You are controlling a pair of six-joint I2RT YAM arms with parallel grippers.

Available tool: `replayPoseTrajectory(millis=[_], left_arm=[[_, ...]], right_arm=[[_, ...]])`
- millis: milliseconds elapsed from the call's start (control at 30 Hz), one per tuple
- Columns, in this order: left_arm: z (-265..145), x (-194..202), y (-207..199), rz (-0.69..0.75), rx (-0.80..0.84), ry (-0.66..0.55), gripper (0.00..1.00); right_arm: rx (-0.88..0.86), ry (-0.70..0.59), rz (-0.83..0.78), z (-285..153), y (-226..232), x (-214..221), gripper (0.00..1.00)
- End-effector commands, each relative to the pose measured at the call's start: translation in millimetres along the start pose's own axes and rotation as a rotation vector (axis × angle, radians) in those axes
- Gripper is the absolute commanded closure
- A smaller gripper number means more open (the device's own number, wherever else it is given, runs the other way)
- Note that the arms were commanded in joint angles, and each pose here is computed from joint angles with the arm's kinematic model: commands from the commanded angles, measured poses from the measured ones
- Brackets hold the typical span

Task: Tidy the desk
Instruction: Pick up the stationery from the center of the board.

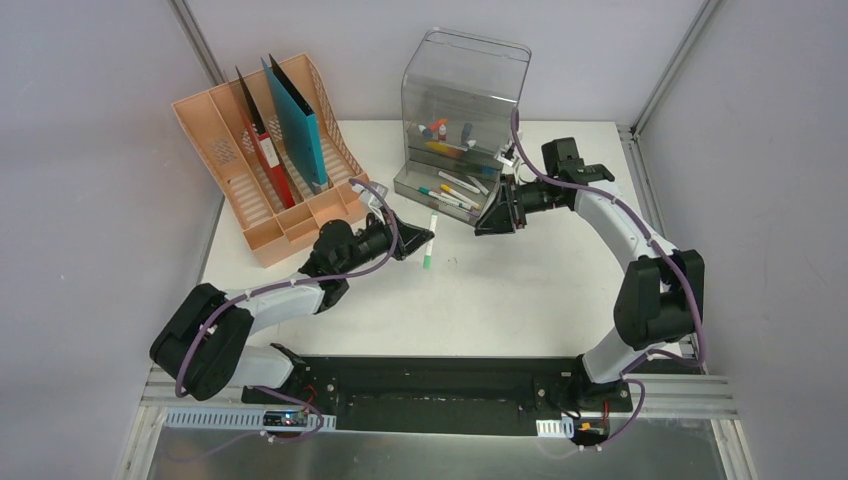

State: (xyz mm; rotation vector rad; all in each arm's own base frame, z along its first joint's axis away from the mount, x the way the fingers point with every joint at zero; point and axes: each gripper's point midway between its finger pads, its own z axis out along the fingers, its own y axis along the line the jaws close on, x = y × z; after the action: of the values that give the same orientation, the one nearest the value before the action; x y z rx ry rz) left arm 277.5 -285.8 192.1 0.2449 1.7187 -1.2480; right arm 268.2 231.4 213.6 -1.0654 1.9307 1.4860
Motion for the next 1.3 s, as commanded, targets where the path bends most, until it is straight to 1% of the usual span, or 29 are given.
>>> replayPoseTrajectory(millis=[0,233,433,733,933,1267], left_arm=[[11,-19,-16,0.014,0.036,-0.080,1.00],[20,-17,-22,-0.018,0.050,-0.093,1.00],[26,-25,-23,-0.073,0.045,-0.141,1.00],[28,-31,-25,-0.125,0.038,-0.184,1.00],[29,-32,-29,-0.128,0.053,-0.195,1.00],[30,-33,-32,-0.130,0.071,-0.212,1.00]], right_arm=[[0.004,-0.019,-0.035,4,2,-10,0.66],[-0.015,-0.013,-0.031,16,5,-8,0.63],[-0.044,0.010,0.011,37,5,-4,0.63],[-0.053,0.044,0.061,57,3,1,0.62],[-0.048,0.067,0.068,66,2,4,0.60],[-0.077,0.063,0.089,71,5,2,0.60]])
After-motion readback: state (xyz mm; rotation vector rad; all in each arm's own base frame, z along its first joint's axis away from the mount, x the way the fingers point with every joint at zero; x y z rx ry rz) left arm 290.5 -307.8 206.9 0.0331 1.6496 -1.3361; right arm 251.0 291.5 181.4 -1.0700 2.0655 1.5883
